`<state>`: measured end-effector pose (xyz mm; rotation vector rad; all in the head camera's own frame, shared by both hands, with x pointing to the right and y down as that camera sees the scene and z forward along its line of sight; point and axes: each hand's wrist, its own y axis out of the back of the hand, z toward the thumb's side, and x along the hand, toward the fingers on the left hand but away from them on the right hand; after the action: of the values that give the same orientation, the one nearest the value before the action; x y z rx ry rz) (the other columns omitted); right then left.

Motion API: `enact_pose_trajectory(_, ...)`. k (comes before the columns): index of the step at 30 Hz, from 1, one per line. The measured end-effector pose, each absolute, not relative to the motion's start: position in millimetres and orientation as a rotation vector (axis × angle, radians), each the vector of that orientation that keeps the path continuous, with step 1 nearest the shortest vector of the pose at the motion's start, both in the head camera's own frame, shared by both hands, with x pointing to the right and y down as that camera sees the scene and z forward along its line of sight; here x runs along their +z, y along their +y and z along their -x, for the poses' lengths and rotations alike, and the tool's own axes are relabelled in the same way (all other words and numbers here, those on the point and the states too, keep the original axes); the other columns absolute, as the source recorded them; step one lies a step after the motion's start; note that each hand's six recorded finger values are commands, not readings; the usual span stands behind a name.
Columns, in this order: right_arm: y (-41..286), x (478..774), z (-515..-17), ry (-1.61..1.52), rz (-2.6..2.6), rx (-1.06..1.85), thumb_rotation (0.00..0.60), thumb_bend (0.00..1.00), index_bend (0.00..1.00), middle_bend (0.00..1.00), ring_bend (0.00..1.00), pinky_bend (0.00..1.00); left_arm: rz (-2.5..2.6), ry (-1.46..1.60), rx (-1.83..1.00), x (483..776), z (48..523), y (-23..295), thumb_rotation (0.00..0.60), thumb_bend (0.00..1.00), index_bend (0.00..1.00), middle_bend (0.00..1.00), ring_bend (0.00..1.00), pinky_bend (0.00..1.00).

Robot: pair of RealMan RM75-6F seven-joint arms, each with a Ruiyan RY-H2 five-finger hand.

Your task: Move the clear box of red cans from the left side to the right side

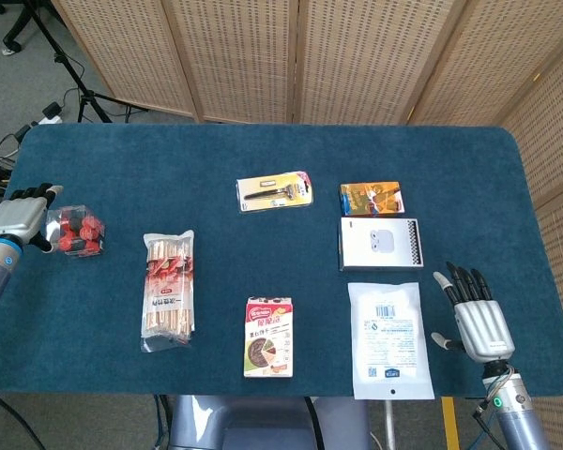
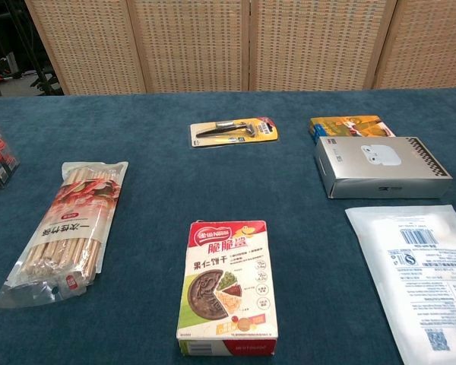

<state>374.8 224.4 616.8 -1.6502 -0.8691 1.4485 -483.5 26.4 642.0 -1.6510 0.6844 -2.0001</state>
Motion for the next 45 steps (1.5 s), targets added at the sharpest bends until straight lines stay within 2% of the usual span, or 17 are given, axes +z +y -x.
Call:
enact_pose_trajectory(15,226.2,618.3,-372.6,-0.863,1.666,1.451,0.6,0.1,0.09,0.0,0.0,0.0,1.666,0.67,-2.029,663.5,486.9,34.4,0.6,0.21,0.0,0.0,0.0,0.0)
enact_pose_trajectory(24,226.7,617.6,-372.7,-0.869,1.677,1.448,0.6,0.1,0.09,0.0,0.0,0.0,1.684,0.67,-2.039,687.8,481.1,36.7,0.6,0.23,0.0,0.0,0.0,0.0)
enact_pose_trajectory(26,226.6,617.5,-372.8,-0.869,1.676,1.448,0.6,0.1,0.09,0.0,0.0,0.0,1.683,0.684,-2.026,691.1,478.1,35.5,0.6,0.26,0.05,0.0,0.0,0.0)
enact_pose_trajectory(30,226.2,617.6,-373.5,-0.872,1.674,1.451,0.6,0.1,0.09,0.0,0.0,0.0,1.664,0.707,-1.989,692.4,473.3,32.4,0.6,0.34,0.32,0.01,0.02,0.07)
enact_pose_trajectory(36,226.1,616.6,-372.9,-0.874,1.673,1.445,0.6,0.1,0.09,0.0,0.0,0.0,1.641,0.724,-1.972,692.1,473.2,34.0,0.6,0.41,0.51,0.18,0.17,0.21)
enact_pose_trajectory(38,226.3,616.0,-372.7,-0.876,1.674,1.443,0.6,0.1,0.09,0.0,0.0,0.0,1.632,0.721,-1.974,691.0,473.6,35.2,0.6,0.42,0.54,0.22,0.2,0.23)
enact_pose_trajectory(45,226.7,616.0,-372.7,-0.878,1.679,1.445,0.6,0.1,0.09,0.0,0.0,0.0,1.63,0.752,-1.953,683.4,469.4,33.8,0.6,0.42,0.55,0.22,0.2,0.23)
